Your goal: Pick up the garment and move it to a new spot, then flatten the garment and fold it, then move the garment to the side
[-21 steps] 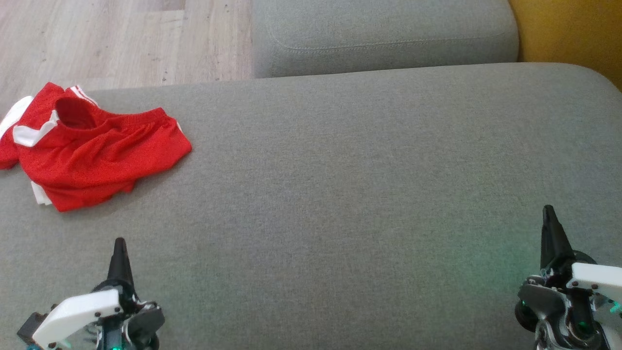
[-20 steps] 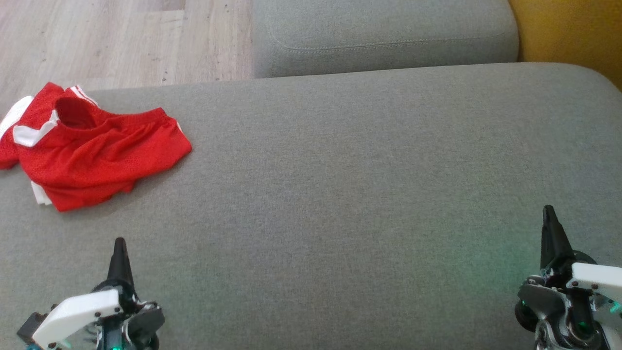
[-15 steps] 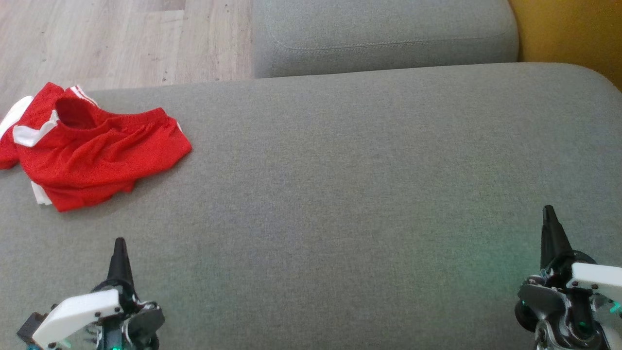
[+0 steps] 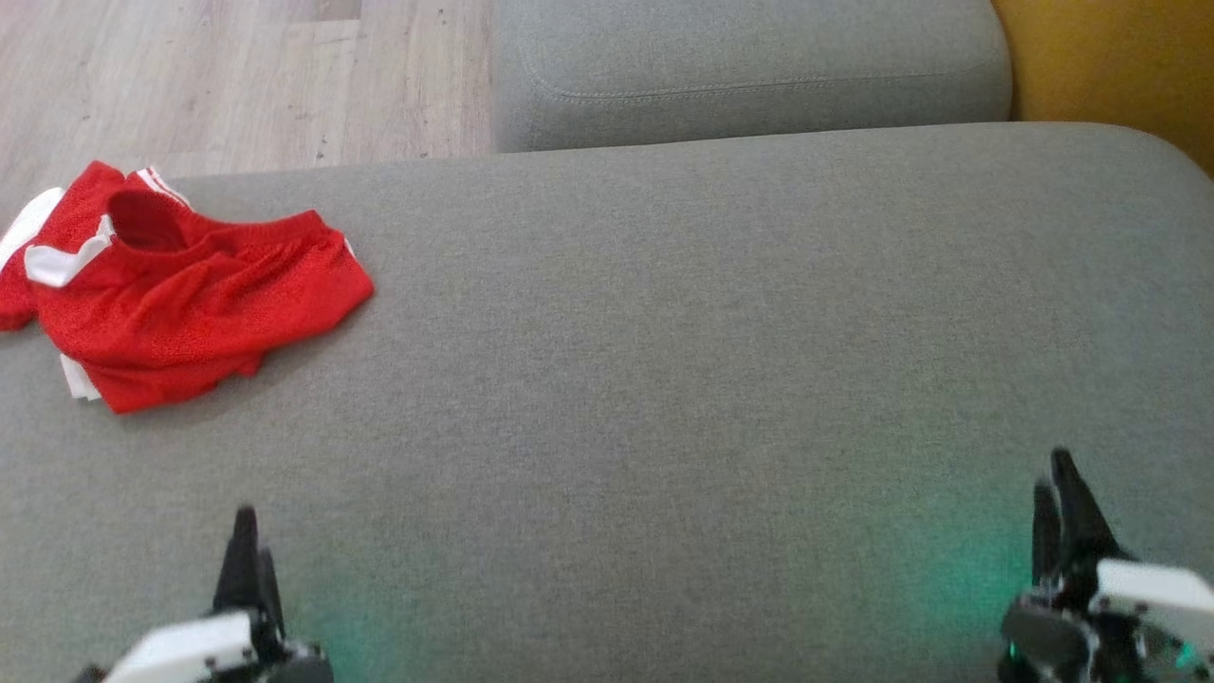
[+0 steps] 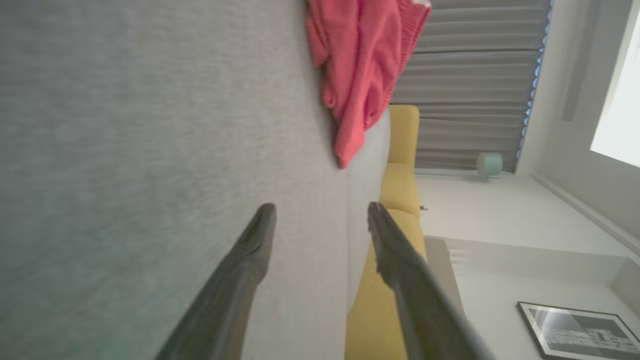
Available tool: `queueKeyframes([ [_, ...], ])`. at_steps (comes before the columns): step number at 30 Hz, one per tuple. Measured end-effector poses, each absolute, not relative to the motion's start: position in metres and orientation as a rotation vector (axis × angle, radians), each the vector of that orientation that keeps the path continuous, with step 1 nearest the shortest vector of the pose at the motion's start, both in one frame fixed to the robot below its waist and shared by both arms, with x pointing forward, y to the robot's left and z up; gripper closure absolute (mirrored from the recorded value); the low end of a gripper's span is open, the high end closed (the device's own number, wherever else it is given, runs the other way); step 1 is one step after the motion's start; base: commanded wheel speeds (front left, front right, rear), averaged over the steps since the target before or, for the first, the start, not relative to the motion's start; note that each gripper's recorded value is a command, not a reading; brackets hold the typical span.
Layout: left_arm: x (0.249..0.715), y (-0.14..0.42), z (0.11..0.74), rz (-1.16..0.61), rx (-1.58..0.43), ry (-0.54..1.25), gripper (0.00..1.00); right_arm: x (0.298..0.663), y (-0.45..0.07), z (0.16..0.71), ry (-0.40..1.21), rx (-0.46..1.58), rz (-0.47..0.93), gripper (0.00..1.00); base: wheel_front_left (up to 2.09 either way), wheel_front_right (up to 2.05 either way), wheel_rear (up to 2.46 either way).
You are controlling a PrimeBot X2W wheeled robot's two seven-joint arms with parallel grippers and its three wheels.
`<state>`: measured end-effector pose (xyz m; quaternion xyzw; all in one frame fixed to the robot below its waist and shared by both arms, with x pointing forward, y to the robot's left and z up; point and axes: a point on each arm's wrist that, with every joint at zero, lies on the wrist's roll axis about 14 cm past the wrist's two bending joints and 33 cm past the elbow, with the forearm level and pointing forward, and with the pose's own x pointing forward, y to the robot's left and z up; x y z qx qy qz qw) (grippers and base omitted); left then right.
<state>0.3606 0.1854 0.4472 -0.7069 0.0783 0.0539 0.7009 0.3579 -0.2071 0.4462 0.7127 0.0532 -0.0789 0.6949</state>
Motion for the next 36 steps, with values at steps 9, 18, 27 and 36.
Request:
queueKeyframes([
  [9, 0.347, 0.183, 0.431, 0.167, -1.566, 0.207, 0.0, 0.345, -0.204, 0.429, 0.161, 1.573, -0.22, 0.0, 0.0, 0.0, 0.0],
  [18, 0.351, 0.181, 0.441, 0.145, -1.511, 0.187, 0.0, 0.348, -0.205, 0.435, 0.145, 1.499, -0.21, 0.0, 0.0, 0.0, 0.0],
  [27, 0.354, 0.179, 0.45, 0.122, -1.415, 0.172, 0.0, 0.352, -0.203, 0.447, 0.127, 1.357, -0.17, 0.0, 0.0, 0.0, 0.0],
  [36, 0.357, 0.171, 0.46, 0.083, -1.295, 0.166, 0.0, 0.356, -0.195, 0.458, 0.116, 1.231, -0.119, 0.0, 0.0, 0.0, 0.0],
])
